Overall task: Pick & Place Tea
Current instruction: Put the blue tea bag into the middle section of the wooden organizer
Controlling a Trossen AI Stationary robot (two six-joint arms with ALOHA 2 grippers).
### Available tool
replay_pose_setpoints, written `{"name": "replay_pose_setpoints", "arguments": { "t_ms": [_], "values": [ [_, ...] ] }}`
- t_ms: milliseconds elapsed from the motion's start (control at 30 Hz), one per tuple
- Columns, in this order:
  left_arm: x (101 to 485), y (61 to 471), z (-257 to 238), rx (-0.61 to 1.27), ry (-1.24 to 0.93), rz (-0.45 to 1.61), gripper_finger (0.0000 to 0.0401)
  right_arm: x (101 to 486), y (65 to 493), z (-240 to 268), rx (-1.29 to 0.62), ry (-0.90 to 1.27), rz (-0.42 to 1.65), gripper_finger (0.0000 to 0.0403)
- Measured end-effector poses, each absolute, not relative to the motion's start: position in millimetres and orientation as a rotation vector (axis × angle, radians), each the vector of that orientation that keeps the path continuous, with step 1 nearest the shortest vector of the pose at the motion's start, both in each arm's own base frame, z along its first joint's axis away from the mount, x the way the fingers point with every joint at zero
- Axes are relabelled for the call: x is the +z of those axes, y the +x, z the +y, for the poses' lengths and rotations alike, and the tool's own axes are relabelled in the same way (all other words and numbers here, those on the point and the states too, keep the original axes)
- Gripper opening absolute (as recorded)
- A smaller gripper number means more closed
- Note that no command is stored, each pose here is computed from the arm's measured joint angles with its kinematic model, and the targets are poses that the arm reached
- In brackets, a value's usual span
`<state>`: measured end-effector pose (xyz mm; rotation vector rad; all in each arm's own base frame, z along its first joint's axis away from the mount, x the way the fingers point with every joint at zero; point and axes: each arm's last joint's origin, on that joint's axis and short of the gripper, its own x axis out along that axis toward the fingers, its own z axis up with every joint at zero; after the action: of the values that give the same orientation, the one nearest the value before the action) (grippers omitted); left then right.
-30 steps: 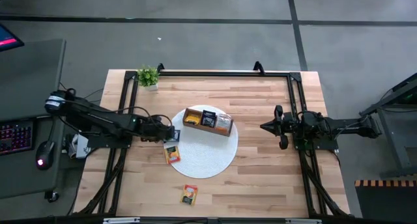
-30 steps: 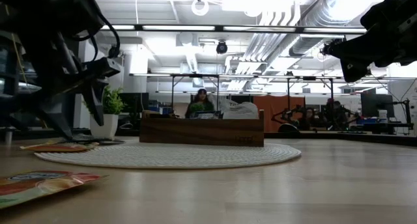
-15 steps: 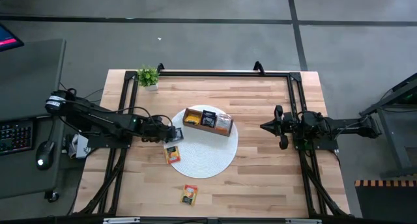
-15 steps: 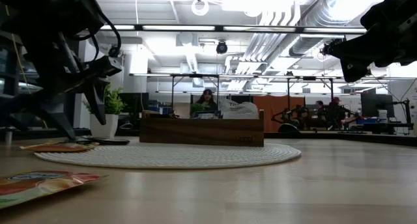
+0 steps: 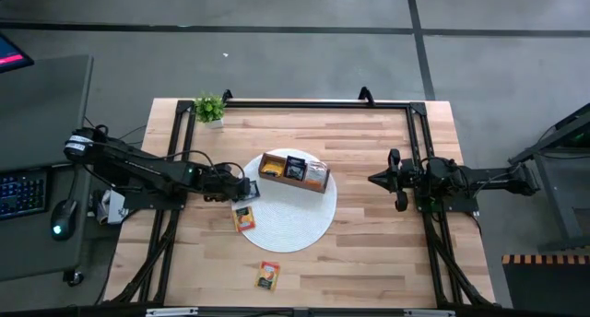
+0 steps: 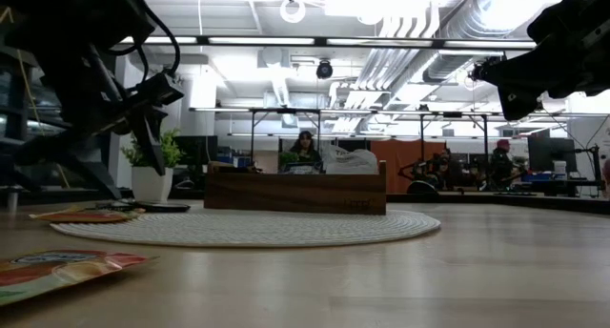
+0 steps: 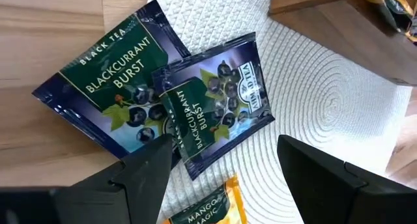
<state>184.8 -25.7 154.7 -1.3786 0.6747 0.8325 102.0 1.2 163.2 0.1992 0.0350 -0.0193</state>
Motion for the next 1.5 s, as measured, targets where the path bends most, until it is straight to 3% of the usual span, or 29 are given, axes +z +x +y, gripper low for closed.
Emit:
{"name": "replay_pose_setpoints", "arguments": {
  "t_ms": [1500],
  "values": [
    [155, 204, -28, 0.848, -1.446, 0.595, 0.0275, 163, 102, 1, -0.019, 0.199, 0.035, 0.0012]
  ]
}}
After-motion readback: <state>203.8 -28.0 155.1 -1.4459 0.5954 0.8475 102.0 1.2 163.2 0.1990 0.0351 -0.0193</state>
